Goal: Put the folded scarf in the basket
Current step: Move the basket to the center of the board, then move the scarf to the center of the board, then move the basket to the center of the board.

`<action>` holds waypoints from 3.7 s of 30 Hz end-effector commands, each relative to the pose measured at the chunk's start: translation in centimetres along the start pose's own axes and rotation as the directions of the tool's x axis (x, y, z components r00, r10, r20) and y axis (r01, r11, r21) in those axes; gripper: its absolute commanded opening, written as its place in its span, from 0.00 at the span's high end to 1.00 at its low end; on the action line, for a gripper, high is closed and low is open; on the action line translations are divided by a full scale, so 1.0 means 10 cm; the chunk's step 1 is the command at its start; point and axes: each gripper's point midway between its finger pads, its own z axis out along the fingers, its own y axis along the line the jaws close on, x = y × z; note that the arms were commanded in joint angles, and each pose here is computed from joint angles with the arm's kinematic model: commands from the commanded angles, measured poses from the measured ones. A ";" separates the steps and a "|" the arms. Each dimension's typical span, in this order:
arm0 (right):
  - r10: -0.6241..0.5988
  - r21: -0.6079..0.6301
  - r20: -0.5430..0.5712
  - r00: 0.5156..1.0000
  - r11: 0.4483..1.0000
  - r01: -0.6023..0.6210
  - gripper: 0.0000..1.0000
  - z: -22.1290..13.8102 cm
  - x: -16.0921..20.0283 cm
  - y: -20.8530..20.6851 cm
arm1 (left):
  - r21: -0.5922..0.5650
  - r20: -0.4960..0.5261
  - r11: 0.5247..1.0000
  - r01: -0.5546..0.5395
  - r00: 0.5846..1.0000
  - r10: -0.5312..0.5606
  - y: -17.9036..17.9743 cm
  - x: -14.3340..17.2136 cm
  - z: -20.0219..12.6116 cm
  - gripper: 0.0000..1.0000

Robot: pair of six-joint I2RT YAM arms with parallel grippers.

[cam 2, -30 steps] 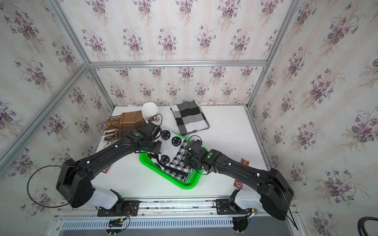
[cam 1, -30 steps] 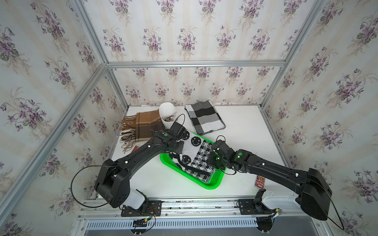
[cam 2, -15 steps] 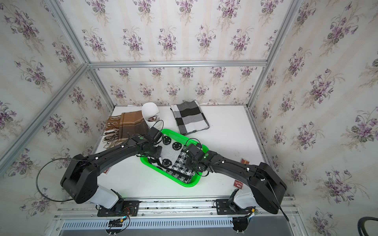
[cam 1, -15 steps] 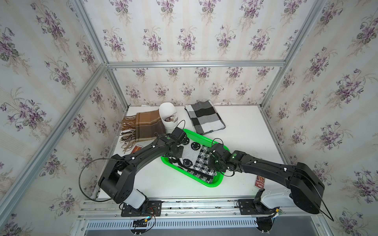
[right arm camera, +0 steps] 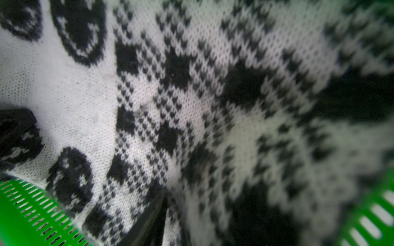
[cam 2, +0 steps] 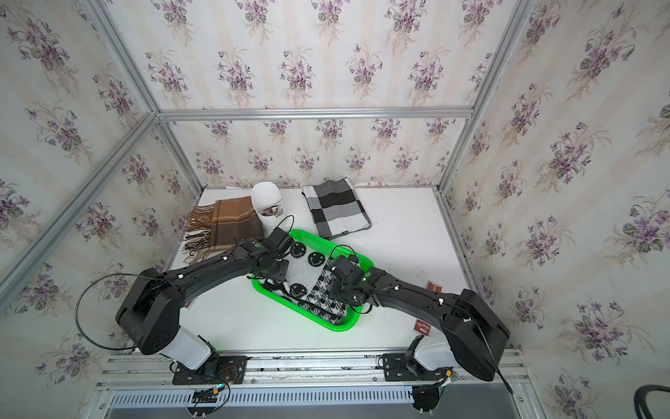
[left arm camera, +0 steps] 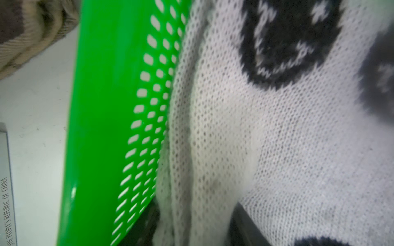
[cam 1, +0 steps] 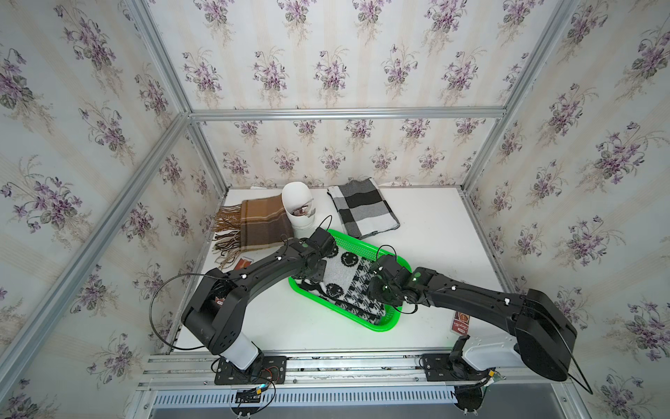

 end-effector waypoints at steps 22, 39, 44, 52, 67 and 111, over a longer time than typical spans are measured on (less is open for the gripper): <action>-0.008 0.035 0.177 0.984 0.999 0.002 0.75 -0.54 -0.32 -0.06 | 0.023 0.067 0.970 0.242 0.968 -0.243 0.77 -0.18 -0.15 0.57; -0.014 0.040 0.253 0.967 0.999 0.004 0.67 -0.64 -0.59 -0.07 | 0.207 0.078 0.935 0.287 0.948 -0.308 0.37 -0.02 -0.35 0.53; -0.022 -0.014 0.256 0.967 1.000 0.026 0.62 -0.66 -0.63 0.08 | 0.140 0.103 0.850 0.507 0.847 -0.522 1.19 -0.16 -0.39 0.30; -0.027 -0.047 0.259 0.965 0.998 0.040 0.62 -0.67 -0.67 0.20 | 0.152 0.013 0.583 0.798 0.588 -0.809 2.10 -0.44 0.22 0.27; -0.033 -0.037 0.240 0.970 0.998 0.043 0.62 -0.61 -0.63 0.17 | 0.153 -0.006 0.384 0.910 0.390 -0.921 2.75 -0.71 0.84 0.28; -0.025 -0.019 0.214 0.977 0.999 0.029 0.62 -0.45 -0.58 0.08 | 0.186 0.122 0.479 0.858 0.464 -0.877 2.67 -1.06 0.30 1.00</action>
